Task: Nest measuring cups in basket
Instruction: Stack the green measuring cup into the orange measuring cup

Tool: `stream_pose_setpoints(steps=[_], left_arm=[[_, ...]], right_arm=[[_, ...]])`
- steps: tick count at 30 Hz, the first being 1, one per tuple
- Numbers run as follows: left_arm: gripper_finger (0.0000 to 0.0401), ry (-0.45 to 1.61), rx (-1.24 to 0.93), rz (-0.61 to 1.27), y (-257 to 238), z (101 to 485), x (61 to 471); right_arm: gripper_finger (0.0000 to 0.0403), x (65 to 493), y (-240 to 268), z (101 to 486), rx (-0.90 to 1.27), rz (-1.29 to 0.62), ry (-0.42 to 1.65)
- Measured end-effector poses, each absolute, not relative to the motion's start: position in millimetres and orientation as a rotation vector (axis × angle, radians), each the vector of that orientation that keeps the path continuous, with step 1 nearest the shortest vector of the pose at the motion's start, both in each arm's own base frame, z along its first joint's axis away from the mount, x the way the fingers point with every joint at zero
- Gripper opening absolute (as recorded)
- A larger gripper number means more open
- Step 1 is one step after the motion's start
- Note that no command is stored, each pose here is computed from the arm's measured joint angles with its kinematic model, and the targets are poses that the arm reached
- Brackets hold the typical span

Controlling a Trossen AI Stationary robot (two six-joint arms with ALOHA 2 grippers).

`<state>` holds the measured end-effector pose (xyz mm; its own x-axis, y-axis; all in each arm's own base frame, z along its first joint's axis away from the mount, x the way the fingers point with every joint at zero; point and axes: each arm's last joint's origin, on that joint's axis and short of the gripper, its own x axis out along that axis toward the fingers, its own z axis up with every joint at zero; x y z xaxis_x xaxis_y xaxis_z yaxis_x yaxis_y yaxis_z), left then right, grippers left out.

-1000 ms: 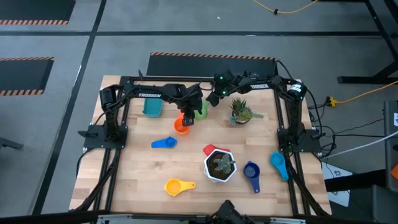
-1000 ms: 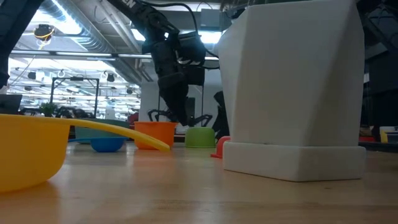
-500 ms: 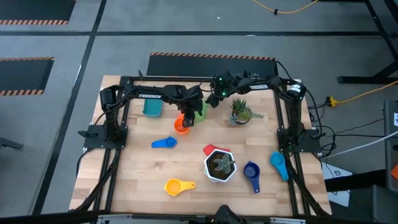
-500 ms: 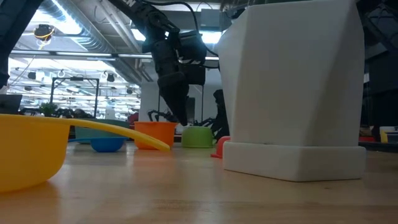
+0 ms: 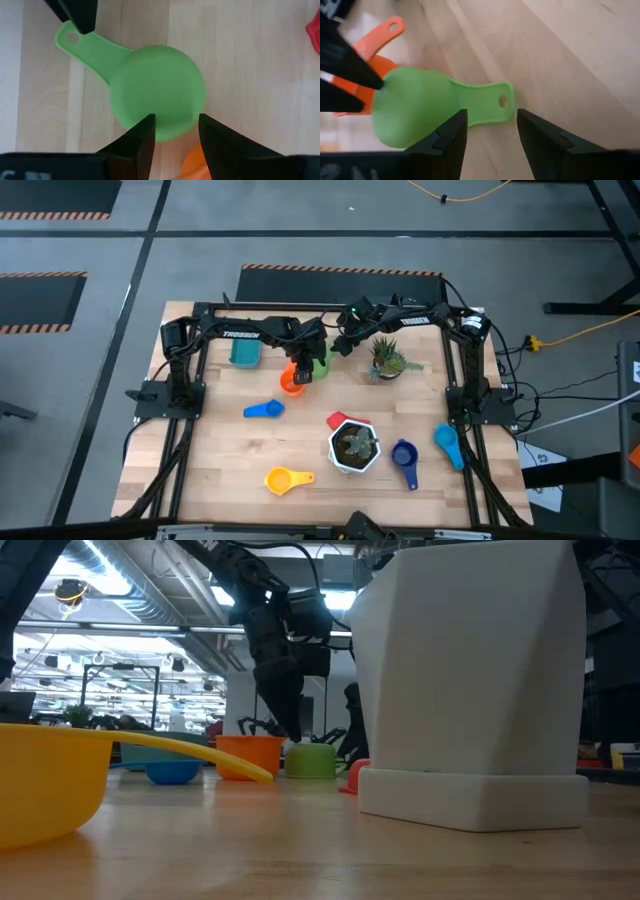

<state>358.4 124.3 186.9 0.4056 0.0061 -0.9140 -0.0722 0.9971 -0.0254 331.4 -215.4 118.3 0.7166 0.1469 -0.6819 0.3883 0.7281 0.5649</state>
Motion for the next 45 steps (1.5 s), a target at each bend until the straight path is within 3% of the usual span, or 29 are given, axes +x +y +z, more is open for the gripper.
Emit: stream_pose_setpoints(steps=[9, 27, 31, 41, 45], left_arm=[[0.0143, 1.164, -0.044, 0.052, 123.1, 181.7, 361.0], [0.0143, 1.173, -0.036, 0.066, 123.2, 180.6, 360.6], [0.0143, 1.174, -0.036, 0.067, 123.3, 180.5, 360.5], [0.0143, 1.178, -0.037, 0.068, 123.2, 179.9, 360.3], [0.0143, 1.177, -0.036, 0.07, 123.3, 179.8, 360.4]], right_arm=[[0.0177, 331.2, -216.7, 117.4, 0.737, -0.224, 0.79], [0.017, 337.3, -207.3, 118.3, 0.748, -0.125, 0.782], [0.0144, 337.3, -207.2, 118.3, 0.748, -0.125, 0.782], [0.0016, 337.3, -207.3, 118.2, 0.748, -0.126, 0.781], [0.0012, 337.4, -207.4, 118.3, 0.747, -0.124, 0.78]])
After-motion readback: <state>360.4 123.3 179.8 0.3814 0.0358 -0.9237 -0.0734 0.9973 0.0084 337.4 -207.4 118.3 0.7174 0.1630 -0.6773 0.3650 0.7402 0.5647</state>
